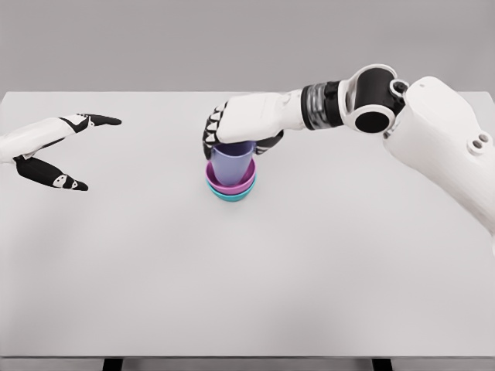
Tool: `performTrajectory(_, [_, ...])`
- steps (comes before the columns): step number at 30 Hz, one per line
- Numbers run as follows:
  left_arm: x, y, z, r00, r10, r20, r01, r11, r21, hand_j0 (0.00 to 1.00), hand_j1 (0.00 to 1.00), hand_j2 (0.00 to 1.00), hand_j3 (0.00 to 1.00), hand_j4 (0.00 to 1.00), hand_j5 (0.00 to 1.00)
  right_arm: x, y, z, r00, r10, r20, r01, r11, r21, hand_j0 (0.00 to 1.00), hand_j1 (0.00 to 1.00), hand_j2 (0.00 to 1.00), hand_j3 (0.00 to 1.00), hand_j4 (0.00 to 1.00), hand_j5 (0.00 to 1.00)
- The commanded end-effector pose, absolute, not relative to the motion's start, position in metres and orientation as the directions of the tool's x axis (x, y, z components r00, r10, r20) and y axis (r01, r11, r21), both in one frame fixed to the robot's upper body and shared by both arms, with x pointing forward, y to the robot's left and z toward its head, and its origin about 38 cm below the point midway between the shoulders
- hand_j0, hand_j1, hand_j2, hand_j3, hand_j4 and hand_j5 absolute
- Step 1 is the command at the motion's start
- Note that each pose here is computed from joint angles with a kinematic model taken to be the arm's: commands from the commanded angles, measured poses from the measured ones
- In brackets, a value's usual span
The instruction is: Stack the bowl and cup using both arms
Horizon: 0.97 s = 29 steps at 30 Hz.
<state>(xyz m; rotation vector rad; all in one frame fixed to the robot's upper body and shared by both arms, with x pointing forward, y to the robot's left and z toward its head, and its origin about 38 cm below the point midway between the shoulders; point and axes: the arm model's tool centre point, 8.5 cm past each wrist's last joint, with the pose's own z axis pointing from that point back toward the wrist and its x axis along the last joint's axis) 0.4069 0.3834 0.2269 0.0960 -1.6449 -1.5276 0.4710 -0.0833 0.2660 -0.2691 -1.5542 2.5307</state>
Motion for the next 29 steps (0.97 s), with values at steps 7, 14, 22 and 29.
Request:
performTrajectory(7, [0.407,0.383,0.227,-0.621,-0.578,0.53,0.48,0.254,0.84,1.0,1.0,1.0,1.0,1.0,1.0,0.467,-0.081,0.267,-0.973,0.217,-0.075,-0.031,-0.449,-0.893,1.0,1.0,1.0,1.0,1.0,1.0])
performTrajectory(14, [0.407,0.383,0.227,-0.621,-0.578,0.53,0.48,0.254,0.84,1.0,1.0,1.0,1.0,1.0,1.0,0.461,-0.163,0.365,-0.91,0.338,-0.238,0.125,-0.324,-0.938,1.0,1.0,1.0,1.0,1.0,1.0])
performTrajectory(22, [0.407,0.383,0.227,-0.621,-0.578,0.53,0.48,0.254,0.84,1.0,1.0,1.0,1.0,1.0,1.0,0.477,-0.342,0.279,-0.72,0.689,-0.089,-0.255,-0.38,-0.889,1.0,1.0,1.0,1.0,1.0,1.0])
performTrajectory(29, [0.407,0.383,0.227,-0.621,-0.578,0.53,0.48,0.254,0.84,1.0,1.0,1.0,1.0,1.0,1.0,0.481,-0.35,0.268,-0.699,0.712,-0.063,-0.293,-0.366,-0.884,1.0,1.0,1.0,1.0,1.0,1.0])
